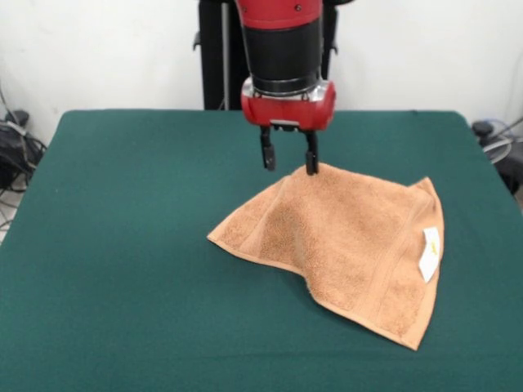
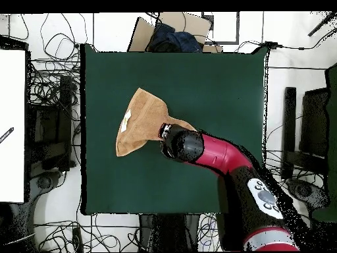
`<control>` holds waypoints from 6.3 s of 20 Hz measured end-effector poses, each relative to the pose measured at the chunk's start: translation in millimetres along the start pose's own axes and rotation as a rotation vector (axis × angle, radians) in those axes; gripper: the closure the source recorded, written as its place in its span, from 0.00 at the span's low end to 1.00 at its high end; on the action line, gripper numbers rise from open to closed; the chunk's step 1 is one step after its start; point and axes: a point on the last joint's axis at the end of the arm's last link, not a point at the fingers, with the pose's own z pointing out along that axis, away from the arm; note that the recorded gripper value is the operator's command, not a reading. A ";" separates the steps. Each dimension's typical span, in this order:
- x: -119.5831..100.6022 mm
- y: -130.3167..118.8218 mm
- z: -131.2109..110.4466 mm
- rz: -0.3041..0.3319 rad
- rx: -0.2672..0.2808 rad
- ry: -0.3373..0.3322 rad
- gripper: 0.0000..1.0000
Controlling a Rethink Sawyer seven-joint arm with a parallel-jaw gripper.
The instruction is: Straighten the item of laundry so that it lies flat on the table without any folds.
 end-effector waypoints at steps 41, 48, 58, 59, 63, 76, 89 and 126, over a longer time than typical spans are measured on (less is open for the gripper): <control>25.2 -52.3 48.0 -0.115 0.047 0.062 0.00; 24.5 -37.9 53.1 -0.140 0.047 0.060 0.00; 30.7 -18.8 77.4 -0.169 0.037 0.084 0.00; 31.4 -19.1 80.2 -0.168 0.036 0.088 0.00; 33.1 -20.3 88.1 -0.165 0.037 0.097 0.00; 37.6 -32.0 114.8 -0.144 0.041 0.128 0.00; 39.0 -28.3 115.1 -0.164 0.066 0.124 0.00; 36.7 -41.8 91.2 -0.150 0.085 0.106 1.00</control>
